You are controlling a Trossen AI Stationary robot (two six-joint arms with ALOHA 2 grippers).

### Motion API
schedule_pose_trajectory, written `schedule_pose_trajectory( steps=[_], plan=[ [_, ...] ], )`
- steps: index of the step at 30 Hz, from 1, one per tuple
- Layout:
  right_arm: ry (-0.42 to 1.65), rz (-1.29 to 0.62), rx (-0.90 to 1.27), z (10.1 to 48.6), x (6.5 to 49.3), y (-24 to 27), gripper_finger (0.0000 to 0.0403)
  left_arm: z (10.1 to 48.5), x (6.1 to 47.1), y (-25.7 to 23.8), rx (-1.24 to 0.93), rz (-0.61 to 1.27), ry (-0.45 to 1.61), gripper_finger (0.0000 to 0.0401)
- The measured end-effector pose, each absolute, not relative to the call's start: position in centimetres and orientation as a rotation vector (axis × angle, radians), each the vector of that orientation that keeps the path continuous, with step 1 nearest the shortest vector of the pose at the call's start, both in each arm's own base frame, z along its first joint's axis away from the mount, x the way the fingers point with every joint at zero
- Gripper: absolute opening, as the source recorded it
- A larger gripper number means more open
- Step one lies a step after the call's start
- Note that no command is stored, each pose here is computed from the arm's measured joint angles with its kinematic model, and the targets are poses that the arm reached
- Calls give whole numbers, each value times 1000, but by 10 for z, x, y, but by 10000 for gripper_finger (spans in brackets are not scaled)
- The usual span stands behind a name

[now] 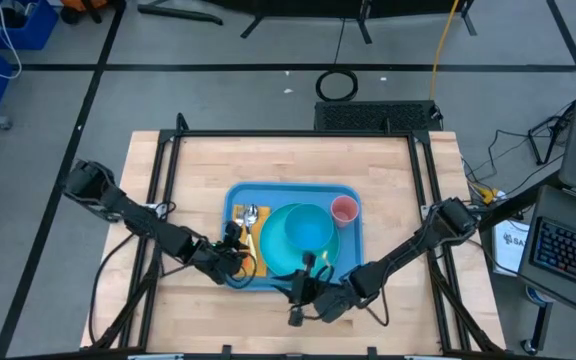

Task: Set up tray
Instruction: Put the knife on the yellow napkin

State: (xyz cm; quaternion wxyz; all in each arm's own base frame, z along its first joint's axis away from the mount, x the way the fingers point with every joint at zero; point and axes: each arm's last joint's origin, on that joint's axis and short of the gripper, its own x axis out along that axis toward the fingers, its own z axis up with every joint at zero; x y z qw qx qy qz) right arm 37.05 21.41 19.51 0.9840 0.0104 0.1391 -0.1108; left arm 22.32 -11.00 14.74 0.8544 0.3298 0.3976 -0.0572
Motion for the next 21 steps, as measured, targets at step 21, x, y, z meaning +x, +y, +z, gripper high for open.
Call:
schedule_pose_trajectory(
  steps=[21],
  plan=[
    [116, -177, 194, 175, 327, 186, 70, 122, 233, -119, 920, -120, 861, 127]
  ],
)
